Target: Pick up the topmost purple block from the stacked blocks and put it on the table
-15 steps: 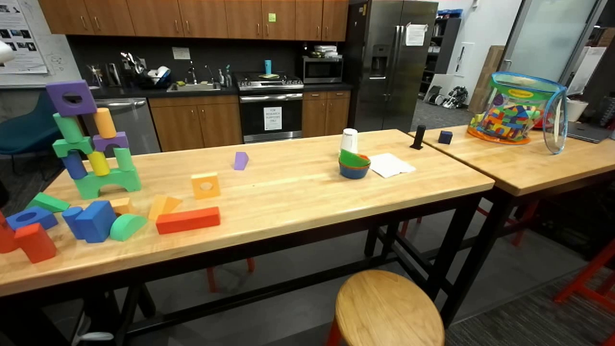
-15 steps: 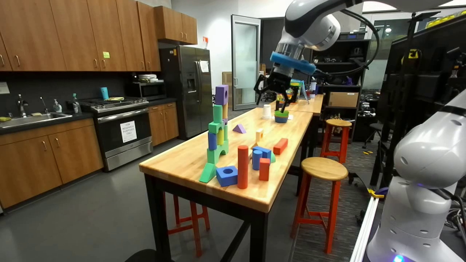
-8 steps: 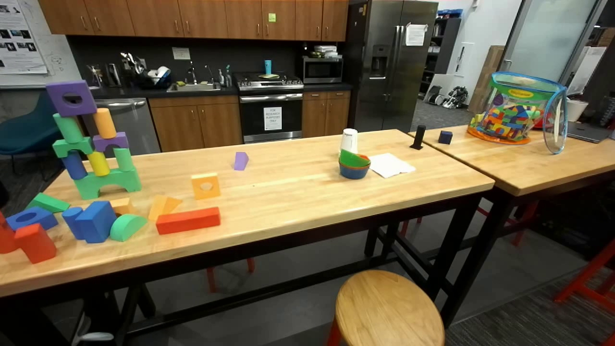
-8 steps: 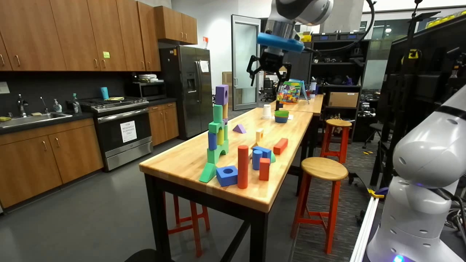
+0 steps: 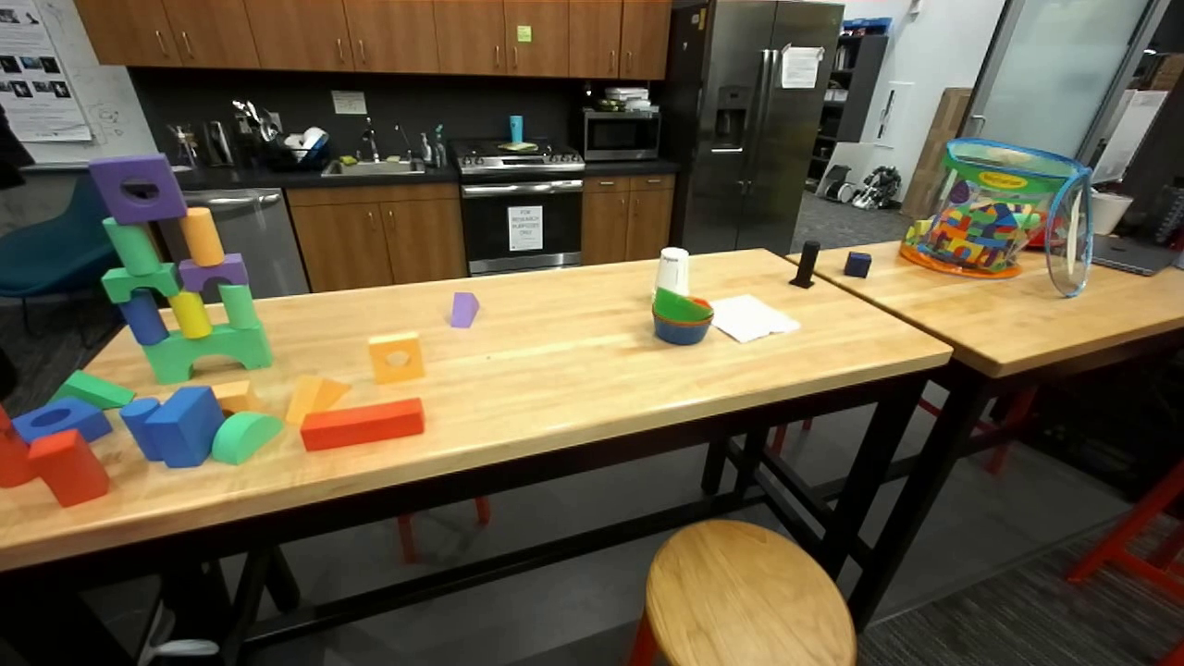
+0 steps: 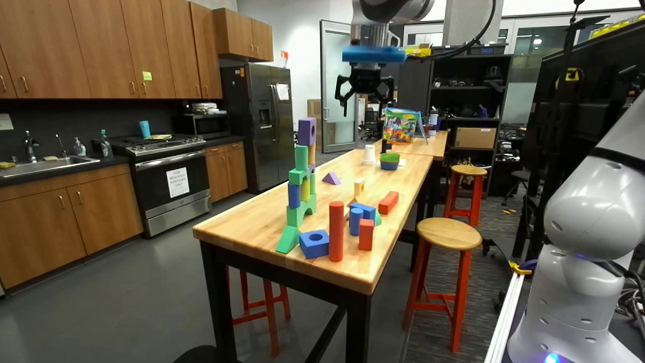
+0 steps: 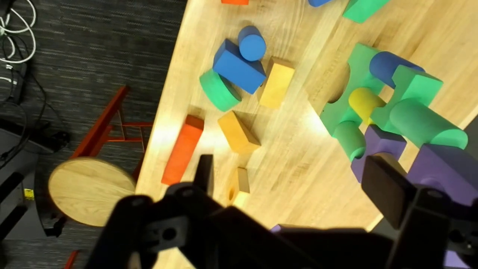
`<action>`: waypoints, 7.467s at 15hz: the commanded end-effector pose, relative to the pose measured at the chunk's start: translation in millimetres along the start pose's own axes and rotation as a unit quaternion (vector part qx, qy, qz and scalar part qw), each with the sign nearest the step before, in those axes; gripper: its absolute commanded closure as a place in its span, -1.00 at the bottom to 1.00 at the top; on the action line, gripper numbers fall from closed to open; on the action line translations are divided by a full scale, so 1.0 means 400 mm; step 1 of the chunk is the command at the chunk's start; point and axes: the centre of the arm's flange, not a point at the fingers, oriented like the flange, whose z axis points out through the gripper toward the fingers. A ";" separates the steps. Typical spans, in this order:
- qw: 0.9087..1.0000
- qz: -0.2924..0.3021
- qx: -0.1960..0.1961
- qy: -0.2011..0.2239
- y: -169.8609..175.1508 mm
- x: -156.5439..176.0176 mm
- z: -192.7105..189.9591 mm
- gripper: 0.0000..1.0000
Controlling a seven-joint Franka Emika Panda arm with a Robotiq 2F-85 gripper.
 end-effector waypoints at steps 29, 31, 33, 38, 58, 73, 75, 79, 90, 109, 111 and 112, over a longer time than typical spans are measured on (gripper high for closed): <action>0.992 -0.099 0.041 0.072 -0.268 0.085 -0.107 -1.00; 0.995 -0.066 0.050 0.048 -0.277 0.086 -0.107 -1.00; 0.997 -0.033 0.059 0.023 -0.283 0.089 -0.113 -1.00; 0.996 -0.022 0.081 0.010 -0.276 0.080 -0.108 -1.00; 0.982 0.117 0.112 -0.096 -0.376 0.135 -0.041 -1.00; 0.989 0.126 -0.002 -0.079 -0.376 0.098 -0.054 -1.00; 0.987 0.140 -0.006 -0.077 -0.381 0.107 -0.042 -1.00; 0.985 0.152 -0.008 -0.077 -0.380 0.117 -0.028 -1.00; 0.981 0.170 -0.009 -0.095 -0.384 0.190 0.028 -1.00; 0.976 0.179 0.015 -0.126 -0.427 0.255 0.100 -1.00; 0.976 0.179 0.014 -0.125 -0.432 0.257 0.104 -1.00; 0.976 0.179 0.013 -0.124 -0.434 0.260 0.107 -1.00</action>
